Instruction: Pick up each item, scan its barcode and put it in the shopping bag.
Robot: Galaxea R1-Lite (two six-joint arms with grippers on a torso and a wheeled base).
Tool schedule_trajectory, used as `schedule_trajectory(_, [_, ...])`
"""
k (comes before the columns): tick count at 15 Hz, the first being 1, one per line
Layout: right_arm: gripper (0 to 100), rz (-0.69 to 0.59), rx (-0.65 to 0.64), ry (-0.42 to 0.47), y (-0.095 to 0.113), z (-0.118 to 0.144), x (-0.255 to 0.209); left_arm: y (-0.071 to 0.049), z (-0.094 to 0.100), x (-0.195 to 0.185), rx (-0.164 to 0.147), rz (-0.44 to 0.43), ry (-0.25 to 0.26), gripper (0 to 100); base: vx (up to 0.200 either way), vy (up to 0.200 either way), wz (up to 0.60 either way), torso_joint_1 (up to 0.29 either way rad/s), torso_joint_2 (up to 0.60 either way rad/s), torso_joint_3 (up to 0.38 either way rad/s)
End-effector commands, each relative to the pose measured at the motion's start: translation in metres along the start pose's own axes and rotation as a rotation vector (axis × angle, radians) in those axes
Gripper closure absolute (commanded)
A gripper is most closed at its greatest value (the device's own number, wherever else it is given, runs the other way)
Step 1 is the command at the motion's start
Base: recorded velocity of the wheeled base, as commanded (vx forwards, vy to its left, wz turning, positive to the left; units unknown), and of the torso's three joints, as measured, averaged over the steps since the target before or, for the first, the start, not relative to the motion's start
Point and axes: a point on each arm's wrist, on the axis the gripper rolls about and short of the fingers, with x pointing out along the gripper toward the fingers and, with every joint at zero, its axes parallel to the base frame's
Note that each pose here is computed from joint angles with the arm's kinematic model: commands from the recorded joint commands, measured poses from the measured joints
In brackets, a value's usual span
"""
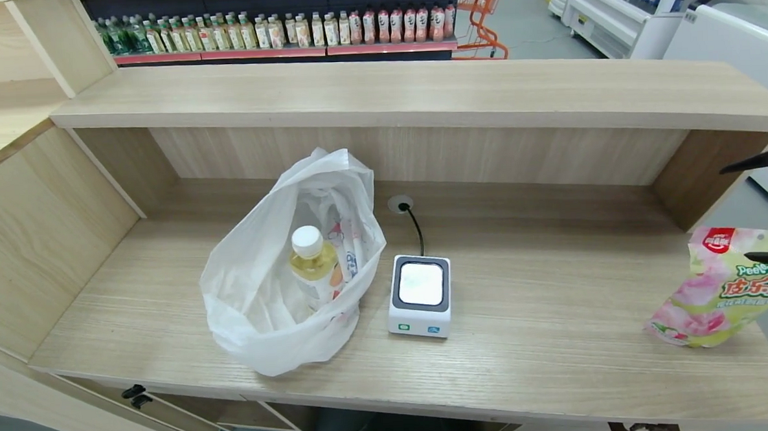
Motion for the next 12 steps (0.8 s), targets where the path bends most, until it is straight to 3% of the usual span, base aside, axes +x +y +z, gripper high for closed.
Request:
schedule_trajectory(1, [0, -0.087, 0.030, -0.050, -0.004, 0.013, 0.018, 0.000, 0.000, 0.000, 0.000, 0.001, 0.000, 0, 0.000, 0.000, 0.00, 0.000, 0.00, 0.000])
schedule_trajectory(3, [0, -0.164, 0.061, -0.082, -0.015, 0.029, 0.035, 0.000, 0.000, 0.000, 0.000, -0.001, 0.000, 0, 0.000, 0.000, 0.00, 0.000, 0.00, 0.000])
schedule_trajectory(9, [0, -0.269, 0.025, -0.052, -0.032, 0.032, 0.063, 0.000, 0.000, 0.000, 0.000, -0.001, 0.000, 0, 0.000, 0.000, 0.00, 0.000, 0.00, 0.000])
schedule_trajectory(12, [0, -0.259, -0.006, -0.072, -0.028, 0.033, 0.060, 0.000, 0.000, 0.000, 0.000, -0.001, 0.000, 0, 0.000, 0.000, 0.00, 0.000, 0.00, 0.000])
